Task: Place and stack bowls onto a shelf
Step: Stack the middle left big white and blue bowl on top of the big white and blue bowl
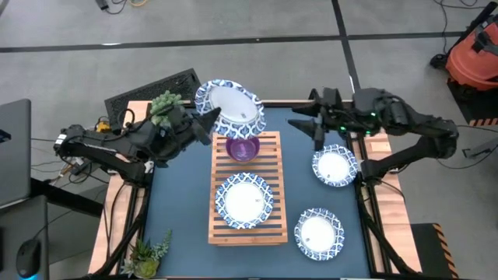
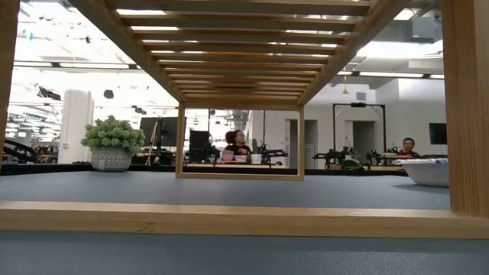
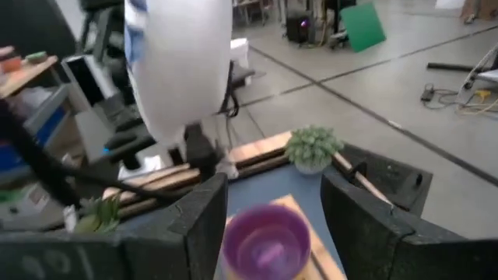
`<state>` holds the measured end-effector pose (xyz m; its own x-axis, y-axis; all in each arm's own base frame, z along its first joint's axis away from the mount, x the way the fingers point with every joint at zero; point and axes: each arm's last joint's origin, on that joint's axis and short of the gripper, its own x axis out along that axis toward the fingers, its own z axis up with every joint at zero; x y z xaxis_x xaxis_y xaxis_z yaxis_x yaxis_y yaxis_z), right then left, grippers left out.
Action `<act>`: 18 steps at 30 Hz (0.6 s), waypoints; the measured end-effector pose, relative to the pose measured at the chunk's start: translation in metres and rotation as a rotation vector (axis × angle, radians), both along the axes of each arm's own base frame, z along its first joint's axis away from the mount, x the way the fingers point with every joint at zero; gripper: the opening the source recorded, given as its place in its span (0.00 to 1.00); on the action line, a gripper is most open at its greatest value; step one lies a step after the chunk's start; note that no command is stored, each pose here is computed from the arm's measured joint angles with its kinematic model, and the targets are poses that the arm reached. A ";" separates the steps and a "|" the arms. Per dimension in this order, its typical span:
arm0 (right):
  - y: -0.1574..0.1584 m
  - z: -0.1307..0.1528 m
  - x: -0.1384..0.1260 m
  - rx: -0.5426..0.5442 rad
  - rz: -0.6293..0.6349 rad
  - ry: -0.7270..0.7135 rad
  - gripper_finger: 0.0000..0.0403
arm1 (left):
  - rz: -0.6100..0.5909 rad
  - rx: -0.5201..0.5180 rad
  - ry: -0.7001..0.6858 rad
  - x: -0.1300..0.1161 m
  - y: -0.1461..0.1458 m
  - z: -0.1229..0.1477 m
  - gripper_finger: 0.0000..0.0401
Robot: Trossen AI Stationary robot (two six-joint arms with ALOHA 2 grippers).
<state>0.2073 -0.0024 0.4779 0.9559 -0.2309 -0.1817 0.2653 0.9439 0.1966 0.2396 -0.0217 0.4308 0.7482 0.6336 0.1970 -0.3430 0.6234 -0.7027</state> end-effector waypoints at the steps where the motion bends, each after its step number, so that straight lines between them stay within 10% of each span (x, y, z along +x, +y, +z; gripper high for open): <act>1: 0.001 -0.001 -0.005 0.015 0.005 0.014 0.57 | -0.053 -0.039 -0.037 -0.001 -0.002 0.001 0.00; 9: 0.003 -0.008 -0.036 0.107 -0.016 0.126 0.57 | -0.430 -0.389 -0.165 -0.008 -0.036 -0.006 0.00; 18: 0.002 -0.016 -0.042 0.130 -0.057 0.207 0.57 | -0.544 -0.739 -0.160 -0.022 -0.078 -0.022 0.00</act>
<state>0.1653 -0.0001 0.4622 0.8812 -0.2450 -0.4043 0.3645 0.8967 0.2512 0.2180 -0.0995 0.4093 0.9778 0.2094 0.0101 0.0005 0.0459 -0.9989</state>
